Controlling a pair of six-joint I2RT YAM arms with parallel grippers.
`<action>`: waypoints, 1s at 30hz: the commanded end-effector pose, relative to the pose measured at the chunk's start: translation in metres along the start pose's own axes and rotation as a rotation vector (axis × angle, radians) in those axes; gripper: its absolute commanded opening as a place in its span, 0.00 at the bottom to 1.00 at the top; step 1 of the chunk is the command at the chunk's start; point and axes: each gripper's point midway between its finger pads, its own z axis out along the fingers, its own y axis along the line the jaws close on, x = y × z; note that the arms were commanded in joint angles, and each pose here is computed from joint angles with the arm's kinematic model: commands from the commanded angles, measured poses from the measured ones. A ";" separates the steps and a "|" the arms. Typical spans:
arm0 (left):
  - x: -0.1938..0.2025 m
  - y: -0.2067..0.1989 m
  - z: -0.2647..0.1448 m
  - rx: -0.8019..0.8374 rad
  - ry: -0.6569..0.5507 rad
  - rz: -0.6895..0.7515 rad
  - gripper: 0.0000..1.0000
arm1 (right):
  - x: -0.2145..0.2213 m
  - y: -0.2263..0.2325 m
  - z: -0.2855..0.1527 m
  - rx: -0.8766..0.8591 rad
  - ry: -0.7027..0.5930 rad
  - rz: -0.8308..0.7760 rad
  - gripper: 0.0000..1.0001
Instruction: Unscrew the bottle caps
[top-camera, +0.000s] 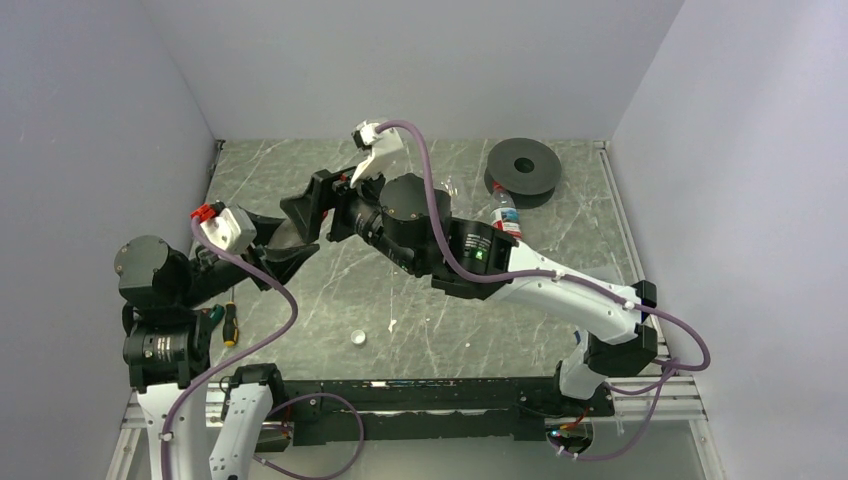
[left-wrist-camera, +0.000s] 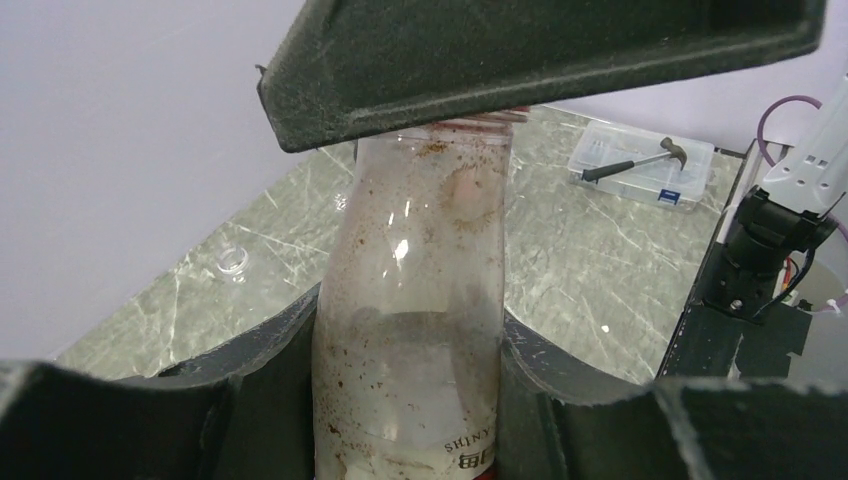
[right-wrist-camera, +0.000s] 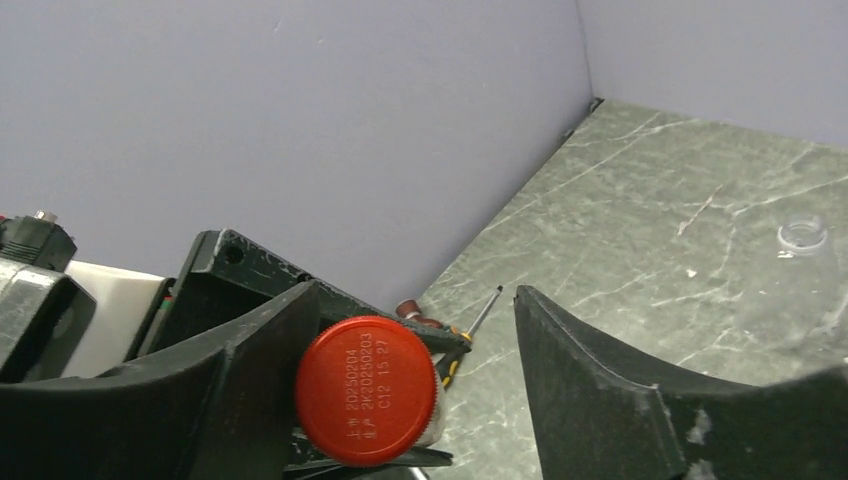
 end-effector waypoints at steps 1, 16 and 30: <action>-0.001 0.005 -0.002 -0.034 -0.008 0.043 0.00 | -0.024 0.008 -0.008 -0.018 -0.052 0.069 0.70; -0.005 -0.032 0.000 0.197 0.002 -0.108 0.00 | -0.046 0.028 -0.029 -0.211 -0.122 0.007 0.19; -0.017 -0.069 -0.012 0.431 0.019 -0.230 0.00 | -0.032 0.082 -0.082 -0.747 -0.083 -0.175 0.31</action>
